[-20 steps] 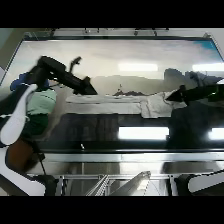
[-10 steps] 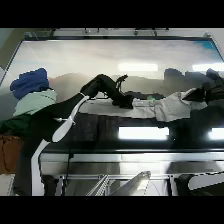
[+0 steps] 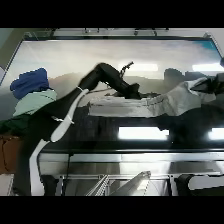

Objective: Fold the shirts.

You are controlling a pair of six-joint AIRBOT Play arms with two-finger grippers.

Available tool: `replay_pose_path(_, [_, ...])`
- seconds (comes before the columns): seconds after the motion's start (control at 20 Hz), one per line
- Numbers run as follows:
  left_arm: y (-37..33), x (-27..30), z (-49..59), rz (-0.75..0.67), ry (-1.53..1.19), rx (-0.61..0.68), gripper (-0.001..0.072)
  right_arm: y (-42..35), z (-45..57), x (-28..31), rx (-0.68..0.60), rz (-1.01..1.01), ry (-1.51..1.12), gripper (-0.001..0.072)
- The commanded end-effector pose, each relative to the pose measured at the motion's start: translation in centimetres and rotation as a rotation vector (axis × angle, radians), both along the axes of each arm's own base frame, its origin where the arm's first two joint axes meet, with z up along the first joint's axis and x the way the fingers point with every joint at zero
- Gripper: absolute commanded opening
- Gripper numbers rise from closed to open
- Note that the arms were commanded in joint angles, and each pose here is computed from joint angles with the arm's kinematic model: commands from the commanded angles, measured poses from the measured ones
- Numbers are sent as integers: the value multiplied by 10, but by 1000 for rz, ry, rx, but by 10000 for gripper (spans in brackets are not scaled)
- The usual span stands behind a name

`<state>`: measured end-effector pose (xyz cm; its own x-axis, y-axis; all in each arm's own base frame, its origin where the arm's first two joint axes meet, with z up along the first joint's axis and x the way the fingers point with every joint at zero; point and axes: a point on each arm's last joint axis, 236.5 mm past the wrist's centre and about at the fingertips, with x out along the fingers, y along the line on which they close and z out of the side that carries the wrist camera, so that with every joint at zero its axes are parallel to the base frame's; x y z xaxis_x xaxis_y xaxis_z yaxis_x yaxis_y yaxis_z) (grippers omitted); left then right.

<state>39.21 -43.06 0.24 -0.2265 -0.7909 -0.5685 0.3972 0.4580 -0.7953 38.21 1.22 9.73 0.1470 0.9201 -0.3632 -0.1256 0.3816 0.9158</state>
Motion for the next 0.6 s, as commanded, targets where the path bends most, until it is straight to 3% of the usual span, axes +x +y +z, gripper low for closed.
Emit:
replay_pose_path(0.0, [86, -4, 79, -39, -25, -28, 22, 91, 23, 11, 22, 125, -96, 12])
replay_pose_path(0.2, [188, -25, 112, 89, -70, 103, 22, 259, -7, 21, -69, 217, -200, 12])
replay_pose_path(0.35, [236, -55, 106, 203, -82, 185, 23, 357, -70, 31, -164, 152, -245, 33])
replay_pose_path(0.45, [251, -85, 94, 232, -43, 193, 23, 392, -119, 40, -220, 75, -236, 622])
replay_pose_path(0.55, [261, -113, 80, 247, 2, 200, 23, 395, -140, 41, -210, 43, -152, 639])
